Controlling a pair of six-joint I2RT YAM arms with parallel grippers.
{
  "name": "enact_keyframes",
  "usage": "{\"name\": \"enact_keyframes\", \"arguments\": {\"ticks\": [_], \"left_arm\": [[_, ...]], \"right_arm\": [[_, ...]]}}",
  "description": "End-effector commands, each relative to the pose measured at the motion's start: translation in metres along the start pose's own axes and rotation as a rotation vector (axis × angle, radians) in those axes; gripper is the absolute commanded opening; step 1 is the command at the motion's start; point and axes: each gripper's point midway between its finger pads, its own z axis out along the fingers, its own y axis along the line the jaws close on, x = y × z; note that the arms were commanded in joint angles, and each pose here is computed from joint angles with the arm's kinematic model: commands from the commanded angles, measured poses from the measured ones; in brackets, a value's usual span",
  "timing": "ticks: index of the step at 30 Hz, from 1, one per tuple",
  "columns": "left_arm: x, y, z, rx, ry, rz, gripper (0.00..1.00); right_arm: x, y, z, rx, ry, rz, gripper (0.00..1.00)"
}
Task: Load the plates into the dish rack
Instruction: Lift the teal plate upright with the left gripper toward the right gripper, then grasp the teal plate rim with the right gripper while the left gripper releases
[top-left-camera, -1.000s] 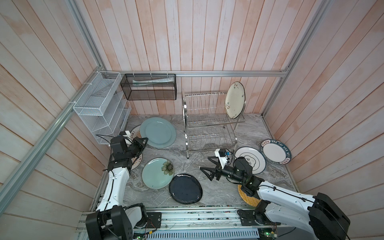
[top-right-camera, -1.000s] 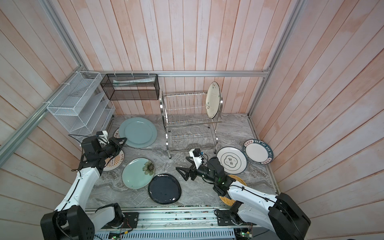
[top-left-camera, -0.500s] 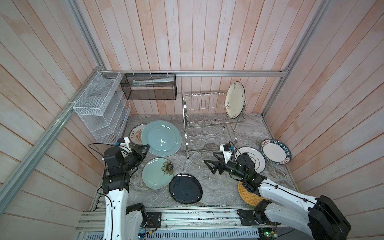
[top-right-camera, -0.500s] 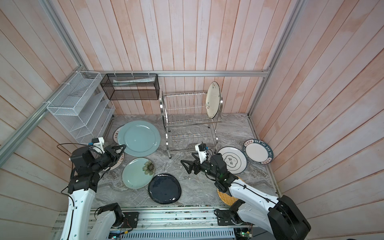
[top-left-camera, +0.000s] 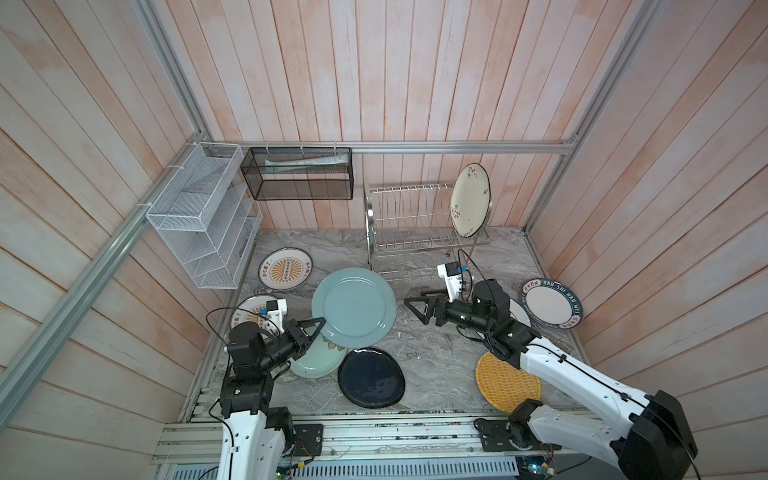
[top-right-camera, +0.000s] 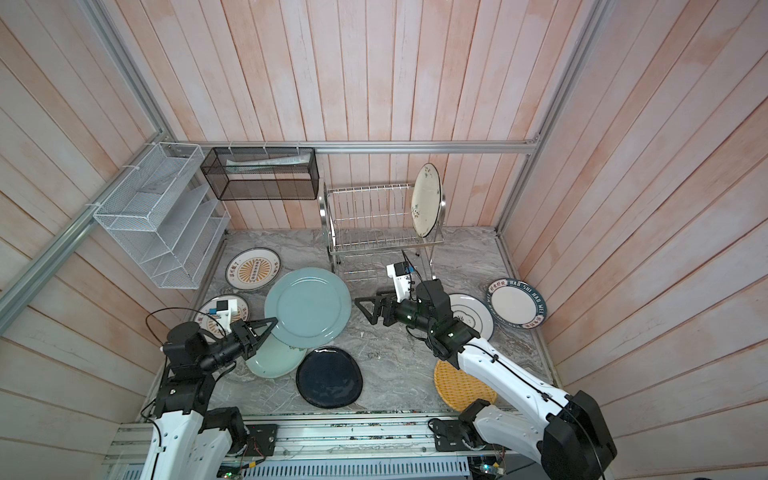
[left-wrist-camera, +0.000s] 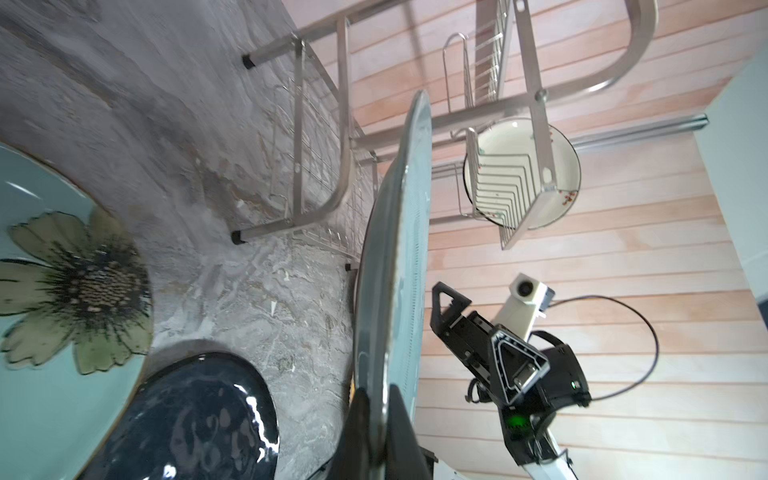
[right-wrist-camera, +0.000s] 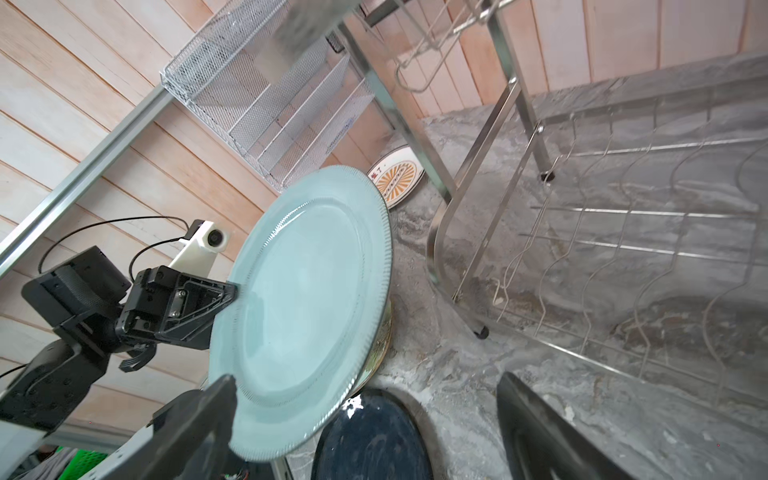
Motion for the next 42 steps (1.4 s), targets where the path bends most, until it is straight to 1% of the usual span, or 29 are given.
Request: {"name": "enact_keyframes", "arguments": {"ticks": [1,4,7,10,13,20,24,29,32,34,39,42], "left_arm": [[0.003,-0.043,0.004,0.148,-0.011,0.105,0.0],[0.012,-0.051,0.016,0.173,0.018,0.121,0.0],[0.02,-0.06,0.027,0.199,0.046,0.134,0.0],[0.024,-0.066,0.035,0.22,0.062,0.141,0.0],[0.027,-0.068,0.042,0.238,0.08,0.139,0.0],[0.033,-0.072,0.054,0.265,0.1,0.143,0.0],[0.033,-0.073,0.058,0.264,0.096,0.149,0.0],[0.036,-0.072,0.066,0.264,0.112,0.143,0.0],[0.038,-0.074,0.07,0.269,0.118,0.147,0.0],[0.039,-0.076,0.072,0.272,0.121,0.153,0.0],[0.041,-0.075,0.076,0.271,0.129,0.157,0.0],[0.042,-0.074,0.077,0.27,0.135,0.158,0.0]], "right_arm": [[0.006,0.002,0.003,-0.017,0.046,0.082,0.97],[0.007,-0.001,0.007,-0.009,0.055,0.116,0.97],[0.01,-0.01,0.009,0.03,0.062,0.155,0.97],[0.01,-0.021,0.005,0.047,0.045,0.211,0.96],[0.012,-0.026,-0.002,0.019,0.031,0.27,0.92],[0.019,-0.017,-0.016,-0.015,0.031,0.292,0.83],[0.024,-0.014,-0.023,-0.026,0.032,0.308,0.68],[0.023,-0.01,-0.031,-0.032,0.013,0.316,0.52],[0.02,-0.006,-0.034,-0.042,0.003,0.319,0.41],[0.019,-0.005,-0.035,-0.042,-0.003,0.323,0.31],[0.015,-0.004,-0.039,-0.037,-0.024,0.339,0.14],[0.011,-0.003,-0.044,-0.029,-0.047,0.341,0.0]]}}
